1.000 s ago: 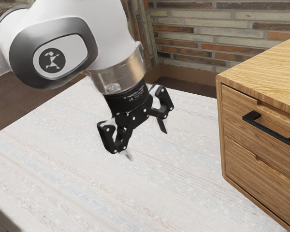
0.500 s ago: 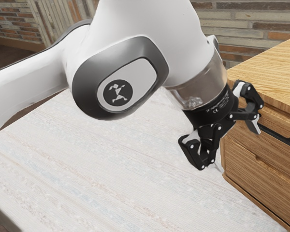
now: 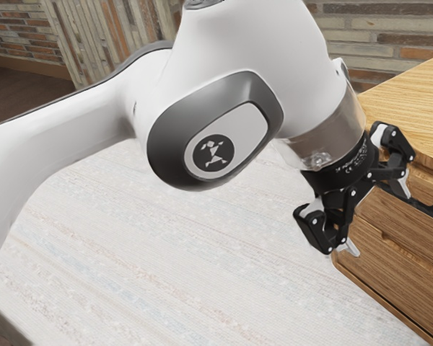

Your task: Pull the drawer handle with one arm to open the drawer

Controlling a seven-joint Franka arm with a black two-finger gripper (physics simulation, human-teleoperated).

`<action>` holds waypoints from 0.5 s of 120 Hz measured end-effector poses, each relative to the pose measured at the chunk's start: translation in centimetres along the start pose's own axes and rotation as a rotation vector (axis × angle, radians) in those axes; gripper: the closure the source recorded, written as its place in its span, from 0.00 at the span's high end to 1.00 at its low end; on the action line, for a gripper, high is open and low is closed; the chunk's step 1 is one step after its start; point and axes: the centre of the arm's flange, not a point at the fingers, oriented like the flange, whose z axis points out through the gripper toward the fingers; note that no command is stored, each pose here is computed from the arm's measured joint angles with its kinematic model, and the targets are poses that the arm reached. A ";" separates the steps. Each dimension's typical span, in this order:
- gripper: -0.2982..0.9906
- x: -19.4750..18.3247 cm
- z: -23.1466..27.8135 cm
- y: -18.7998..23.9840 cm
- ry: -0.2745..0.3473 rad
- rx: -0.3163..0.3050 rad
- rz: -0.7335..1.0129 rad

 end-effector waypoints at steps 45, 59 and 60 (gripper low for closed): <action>0.77 -1.0 0.5 0.2 -0.001 -0.021 0.024; 0.77 0.1 0.7 0.7 0.009 -0.028 0.013; 0.77 0.1 0.8 0.8 0.010 -0.029 0.013</action>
